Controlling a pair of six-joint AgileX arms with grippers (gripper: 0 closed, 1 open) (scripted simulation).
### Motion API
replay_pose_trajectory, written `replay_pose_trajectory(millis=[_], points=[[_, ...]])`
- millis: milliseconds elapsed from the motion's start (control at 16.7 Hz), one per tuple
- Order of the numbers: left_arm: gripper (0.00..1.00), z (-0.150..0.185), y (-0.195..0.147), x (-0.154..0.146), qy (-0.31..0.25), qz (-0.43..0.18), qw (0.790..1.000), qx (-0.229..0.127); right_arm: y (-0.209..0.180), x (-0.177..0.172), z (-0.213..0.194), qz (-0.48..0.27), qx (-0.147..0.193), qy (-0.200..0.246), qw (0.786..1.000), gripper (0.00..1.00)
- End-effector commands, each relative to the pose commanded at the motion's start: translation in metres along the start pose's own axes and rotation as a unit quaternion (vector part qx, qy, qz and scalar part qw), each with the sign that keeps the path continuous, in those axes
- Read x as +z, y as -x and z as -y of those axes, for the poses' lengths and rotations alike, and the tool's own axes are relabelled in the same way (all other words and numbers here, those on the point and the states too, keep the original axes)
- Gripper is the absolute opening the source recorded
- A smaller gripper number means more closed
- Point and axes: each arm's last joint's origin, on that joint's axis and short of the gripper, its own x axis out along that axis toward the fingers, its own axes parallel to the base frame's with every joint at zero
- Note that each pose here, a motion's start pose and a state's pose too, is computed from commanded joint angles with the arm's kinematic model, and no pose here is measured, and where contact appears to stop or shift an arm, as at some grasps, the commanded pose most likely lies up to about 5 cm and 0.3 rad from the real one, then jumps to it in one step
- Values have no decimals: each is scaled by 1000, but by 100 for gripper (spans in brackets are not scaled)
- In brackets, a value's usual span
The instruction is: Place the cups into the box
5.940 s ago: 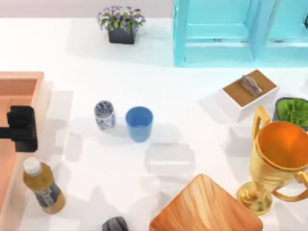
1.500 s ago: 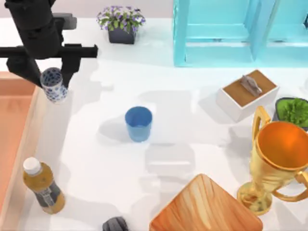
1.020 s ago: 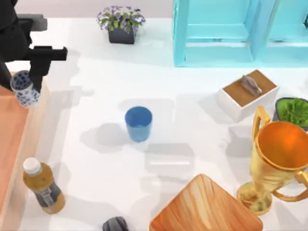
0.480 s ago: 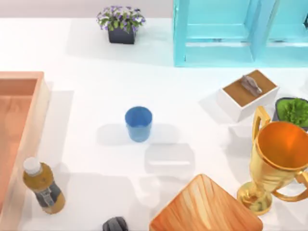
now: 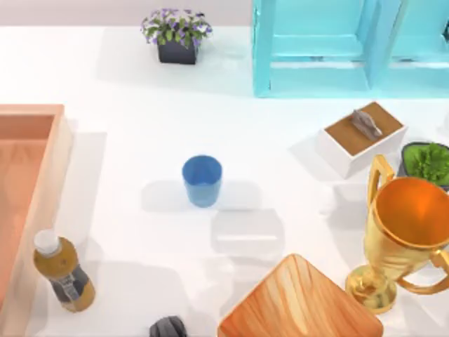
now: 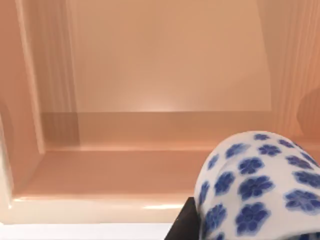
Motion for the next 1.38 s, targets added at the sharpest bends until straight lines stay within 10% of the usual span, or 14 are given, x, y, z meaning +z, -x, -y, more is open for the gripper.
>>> replay_pose_trajectory(millis=[660, 1380], points=[[0, -1, -60, -3, 3, 0, 1000, -1, 0, 0, 0, 0, 0, 0, 1000, 100], [90, -1, -60, -3, 3, 0, 1000, -1, 0, 0, 0, 0, 0, 0, 1000, 100]])
